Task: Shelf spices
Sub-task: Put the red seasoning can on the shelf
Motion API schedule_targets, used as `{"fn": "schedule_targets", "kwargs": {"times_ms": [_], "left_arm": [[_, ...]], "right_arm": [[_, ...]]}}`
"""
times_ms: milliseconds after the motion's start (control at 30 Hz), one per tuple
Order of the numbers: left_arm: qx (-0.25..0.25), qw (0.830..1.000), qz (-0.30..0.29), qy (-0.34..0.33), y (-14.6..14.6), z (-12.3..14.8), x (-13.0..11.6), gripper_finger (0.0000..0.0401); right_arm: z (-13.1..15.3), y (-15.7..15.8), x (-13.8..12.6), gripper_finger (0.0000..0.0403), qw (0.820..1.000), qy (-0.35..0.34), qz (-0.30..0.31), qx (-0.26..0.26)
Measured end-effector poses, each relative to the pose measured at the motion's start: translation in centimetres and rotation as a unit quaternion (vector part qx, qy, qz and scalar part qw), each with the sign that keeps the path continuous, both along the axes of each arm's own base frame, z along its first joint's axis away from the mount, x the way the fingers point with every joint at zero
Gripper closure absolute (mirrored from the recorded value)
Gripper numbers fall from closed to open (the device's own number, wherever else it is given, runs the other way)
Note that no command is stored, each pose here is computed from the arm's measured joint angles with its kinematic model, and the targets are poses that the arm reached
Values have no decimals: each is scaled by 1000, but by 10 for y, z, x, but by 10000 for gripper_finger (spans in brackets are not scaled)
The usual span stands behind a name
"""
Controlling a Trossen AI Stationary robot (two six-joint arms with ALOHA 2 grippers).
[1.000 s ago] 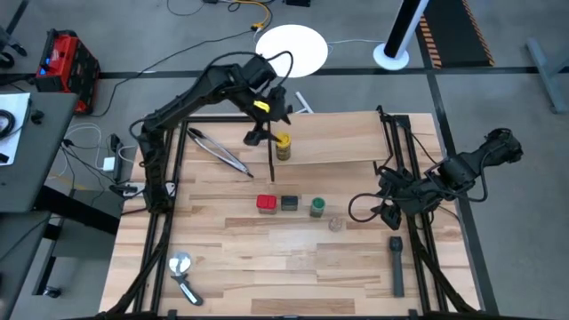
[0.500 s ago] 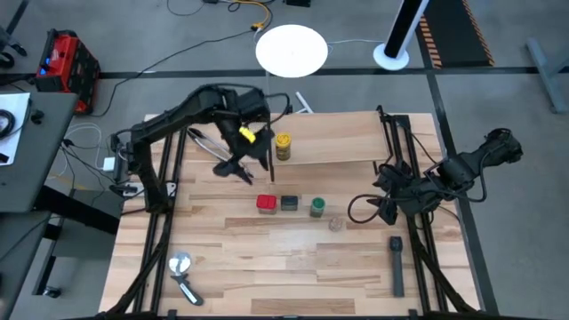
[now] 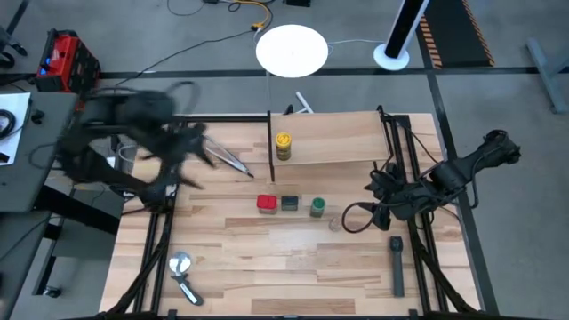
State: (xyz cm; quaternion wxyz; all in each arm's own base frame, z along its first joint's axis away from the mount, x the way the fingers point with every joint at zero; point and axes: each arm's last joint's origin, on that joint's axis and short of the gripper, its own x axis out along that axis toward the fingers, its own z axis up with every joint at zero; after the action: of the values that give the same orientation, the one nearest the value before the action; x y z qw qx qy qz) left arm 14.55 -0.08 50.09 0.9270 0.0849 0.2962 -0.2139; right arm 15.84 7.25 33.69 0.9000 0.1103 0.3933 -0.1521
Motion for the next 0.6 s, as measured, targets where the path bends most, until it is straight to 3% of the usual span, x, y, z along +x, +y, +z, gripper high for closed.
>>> {"fn": "schedule_targets", "kwargs": {"times_ms": [133, 267, 467, 600], "left_arm": [[-26, 998, -20, -60, -11, 5, -41, 145], [-42, 992, 6, -120, -14, -3, -58, 145], [-43, 985, 65, -153, -15, -44, -39, 145], [-25, 986, 50, -158, -20, -88, -11, 145]], "right_arm": [[-1, 0, 1, 126, 1000, 1, 0, -1], [0, 0, 3, 126, 1000, -7, -3, 3], [1, -1, 7, 126, 1000, -15, -5, -15], [-1, -2, 11, 126, 999, -14, -14, -29]]}}
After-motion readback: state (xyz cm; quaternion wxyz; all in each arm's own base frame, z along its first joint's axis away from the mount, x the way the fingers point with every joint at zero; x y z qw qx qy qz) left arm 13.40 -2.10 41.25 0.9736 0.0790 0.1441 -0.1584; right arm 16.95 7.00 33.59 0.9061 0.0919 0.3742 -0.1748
